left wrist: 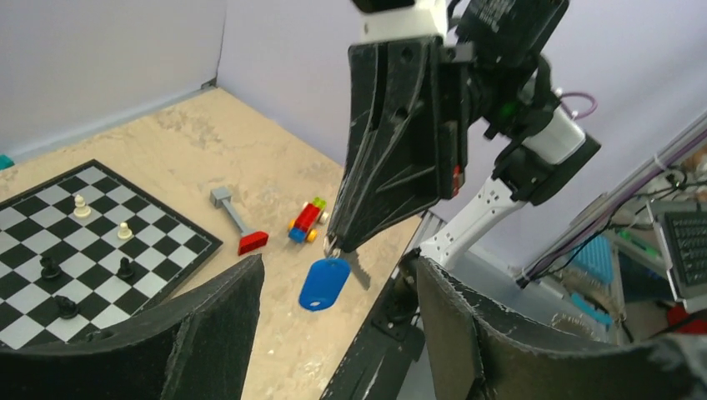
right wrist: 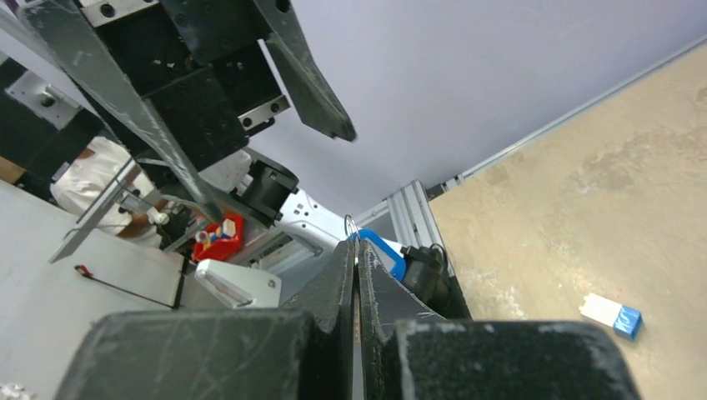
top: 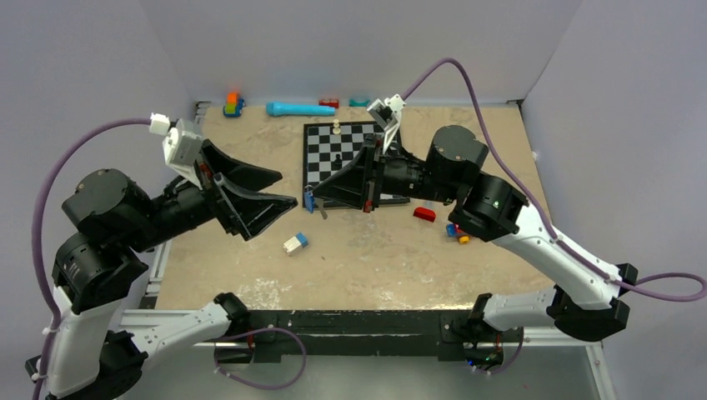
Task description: Remove the keys from the keyring
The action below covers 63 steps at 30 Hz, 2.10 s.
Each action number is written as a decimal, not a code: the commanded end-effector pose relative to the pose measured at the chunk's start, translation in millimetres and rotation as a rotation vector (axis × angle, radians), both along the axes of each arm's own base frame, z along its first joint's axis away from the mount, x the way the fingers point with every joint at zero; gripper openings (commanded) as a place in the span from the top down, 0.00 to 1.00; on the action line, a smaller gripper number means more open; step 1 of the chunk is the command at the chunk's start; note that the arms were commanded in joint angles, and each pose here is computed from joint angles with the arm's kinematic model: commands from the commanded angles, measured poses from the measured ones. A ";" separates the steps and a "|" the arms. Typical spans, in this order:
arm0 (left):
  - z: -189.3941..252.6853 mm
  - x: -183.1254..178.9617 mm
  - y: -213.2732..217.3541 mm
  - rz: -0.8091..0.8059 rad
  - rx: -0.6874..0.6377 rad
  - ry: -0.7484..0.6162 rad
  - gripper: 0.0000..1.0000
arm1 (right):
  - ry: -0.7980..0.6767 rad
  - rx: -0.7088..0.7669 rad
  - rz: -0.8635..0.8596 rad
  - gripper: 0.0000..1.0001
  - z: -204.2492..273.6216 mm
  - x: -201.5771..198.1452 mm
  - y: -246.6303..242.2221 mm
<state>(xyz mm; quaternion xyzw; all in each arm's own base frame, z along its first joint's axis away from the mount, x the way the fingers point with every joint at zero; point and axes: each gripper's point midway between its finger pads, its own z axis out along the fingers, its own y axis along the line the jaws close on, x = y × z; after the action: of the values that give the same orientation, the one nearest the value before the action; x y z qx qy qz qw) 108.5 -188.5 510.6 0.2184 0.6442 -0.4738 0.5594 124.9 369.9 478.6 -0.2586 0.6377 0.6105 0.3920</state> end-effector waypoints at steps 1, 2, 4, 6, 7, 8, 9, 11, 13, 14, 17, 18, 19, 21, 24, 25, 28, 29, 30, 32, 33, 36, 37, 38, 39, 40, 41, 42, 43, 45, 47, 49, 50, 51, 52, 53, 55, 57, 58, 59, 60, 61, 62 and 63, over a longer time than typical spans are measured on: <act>-16.7 -6.6 -11.5 -0.103 0.124 -0.036 0.29 | -0.056 -0.103 0.023 1.00 -1.7 -8.6 -12.9; -20.6 -7.2 -13.2 -0.118 0.149 -0.033 0.29 | -0.061 -0.119 0.025 1.00 -2.9 -9.1 -14.4; -25.4 -3.5 -16.1 -0.126 0.188 -0.034 0.29 | -0.070 -0.142 0.033 1.00 -5.0 -11.1 -17.0; -24.6 -3.8 -17.8 -0.139 0.196 -0.045 0.30 | -0.079 -0.165 0.036 1.00 -7.8 -11.2 -18.6; -23.0 -5.5 -19.5 -0.154 0.191 -0.049 0.31 | -0.082 -0.171 0.036 1.00 -8.6 -11.3 -19.1; -21.7 -7.1 -21.6 -0.169 0.186 -0.051 0.32 | -0.082 -0.178 0.038 1.00 -9.9 -11.3 -18.9; -20.5 -8.1 -23.4 -0.182 0.181 -0.052 0.34 | -0.080 -0.181 0.040 1.00 -10.8 -11.2 -18.6; -20.9 -6.5 -26.3 -0.188 0.183 -0.044 0.40 | -0.078 -0.185 0.053 1.00 -12.8 -12.3 -16.6; -22.5 -4.6 -28.1 -0.190 0.191 -0.039 0.46 | -0.073 -0.190 0.058 1.00 -15.2 -11.9 -14.9; -23.0 -4.1 -29.2 -0.193 0.195 -0.038 0.47 | -0.072 -0.193 0.058 1.00 -16.1 -11.4 -14.3; -24.8 -2.6 -29.1 -0.190 0.205 -0.037 0.53 | -0.074 -0.186 0.058 1.00 -14.5 -11.8 -14.4; -25.6 -2.0 -29.1 -0.188 0.209 -0.037 0.55 | -0.075 -0.185 0.059 1.00 -14.2 -11.9 -14.1; -27.4 -1.0 -29.3 -0.186 0.215 -0.033 0.57 | -0.075 -0.185 0.059 1.00 -13.8 -11.7 -13.9; -29.1 -0.2 -29.5 -0.185 0.222 -0.031 0.60 | -0.073 -0.187 0.061 1.00 -14.4 -11.4 -12.8; -33.9 2.6 -29.8 -0.177 0.237 -0.023 0.61 | -0.073 -0.188 0.060 1.00 -14.4 -10.6 -11.8; -35.7 4.0 -29.6 -0.172 0.244 -0.021 0.61 | -0.073 -0.188 0.059 1.00 -14.3 -10.5 -12.0; -39.9 6.6 -31.1 -0.172 0.259 -0.012 0.59 | -0.075 -0.186 0.059 1.00 -13.2 -11.0 -12.9; -41.0 7.5 -32.0 -0.172 0.262 -0.009 0.58 | -0.073 -0.185 0.059 1.00 -13.2 -11.2 -12.6; -42.0 8.1 -32.7 -0.173 0.265 -0.006 0.58 | -0.073 -0.185 0.059 1.00 -13.2 -11.0 -12.3; -44.1 9.5 -34.2 -0.174 0.268 0.001 0.58 | -0.073 -0.186 0.059 1.00 -13.1 -10.4 -11.8; -45.5 10.5 -35.1 -0.174 0.270 0.003 0.58 | -0.073 -0.186 0.060 1.00 -13.2 -10.6 -11.6; -49.3 11.5 -35.6 -0.173 0.276 0.011 0.60 | -0.076 -0.181 0.056 1.00 -12.1 -10.5 -12.4; -50.2 11.7 -35.7 -0.172 0.277 0.014 0.60 | -0.078 -0.178 0.056 1.00 -11.7 -10.6 -12.5; -50.1 11.9 -35.9 -0.172 0.274 0.014 0.62 | -0.079 -0.177 0.057 1.00 -11.7 -10.7 -12.3; -50.8 11.7 -36.4 -0.174 0.274 0.016 0.63 | -0.079 -0.176 0.057 1.00 -11.5 -10.7 -12.1; -51.2 11.8 -36.8 -0.176 0.273 0.018 0.65 | -0.080 -0.174 0.056 1.00 -11.0 -10.3 -12.2; -51.9 11.8 -37.2 -0.177 0.274 0.021 0.68 | -0.080 -0.174 0.057 1.00 -11.4 -10.6 -11.9; -52.4 11.9 -37.4 -0.178 0.275 0.023 0.70 | -0.080 -0.172 0.058 1.00 -10.8 -10.8 -12.1; -53.6 12.0 -37.8 -0.179 0.277 0.027 0.74 | -0.081 -0.172 0.058 1.00 -10.9 -10.6 -11.7; -55.1 11.9 -37.3 -0.177 0.280 0.032 0.79 | -0.083 -0.168 0.054 1.00 -9.6 -10.3 -12.3; -56.1 12.1 -37.5 -0.177 0.280 0.034 0.82 | -0.089 -0.160 0.056 1.00 -7.3 -11.4 -13.1; -55.7 10.9 -38.3 -0.185 0.275 0.035 0.84 | -0.094 -0.157 0.057 1.00 -6.5 -11.8 -13.8; -56.0 10.8 -38.9 -0.187 0.274 0.037 0.85 | -0.095 -0.156 0.058 1.00 -6.5 -12.0 -13.7; -56.2 10.8 -39.1 -0.187 0.273 0.039 0.87 | -0.097 -0.153 0.058 1.00 -5.6 -12.4 -14.0; -56.6 11.0 -39.6 -0.189 0.272 0.041 0.89 | -0.099 -0.151 0.059 1.00 -4.8 -12.6 -14.5; -55.9 10.7 -39.9 -0.191 0.269 0.040 0.91 | -0.098 -0.151 0.061 1.00 -5.2 -12.8 -14.2; -55.6 10.5 -40.5 -0.193 0.264 0.042 0.95 | -0.101 -0.145 0.068 1.00 -4.0 -14.3 -14.4; -54.9 9.9 -40.8 -0.195 0.258 0.042 1.00 | -0.104 -0.140 0.070 1.00 -3.3 -15.0 -15.0; -54.1 9.2 -40.7 -0.196 0.253 0.041 1.00 | -0.107 -0.137 0.072 1.00 -2.5 -15.8 -15.2; -53.3 8.6 -40.5 -0.197 0.249 0.040 1.00 | -0.108 -0.135 0.072 1.00 -2.4 -15.8 -15.4; -52.8 8.1 -40.5 -0.198 0.244 0.039 1.00 | -0.109 -0.132 0.073 1.00 -1.7 -16.4 -15.8; -52.3 7.5 -40.8 -0.200 0.241 0.038 1.00 | -0.110 -0.130 0.074 1.00 -1.1 -16.5 -16.1; -50.4 7.3 -40.5 -0.199 0.234 0.035 1.00 | -0.112 -0.129 0.075 1.00 -0.6 -16.8 -16.0; -49.9 6.8 -40.8 -0.201 0.230 0.035 1.00 | -0.112 -0.129 0.076 1.00 -0.6 -16.9 -16.0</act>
<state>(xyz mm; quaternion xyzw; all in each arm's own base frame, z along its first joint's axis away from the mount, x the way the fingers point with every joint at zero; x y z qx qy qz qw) 118.0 -225.4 452.2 0.3386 0.6926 -0.4363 0.4640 118.4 361.0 447.5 -0.3289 0.6867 0.5401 0.3586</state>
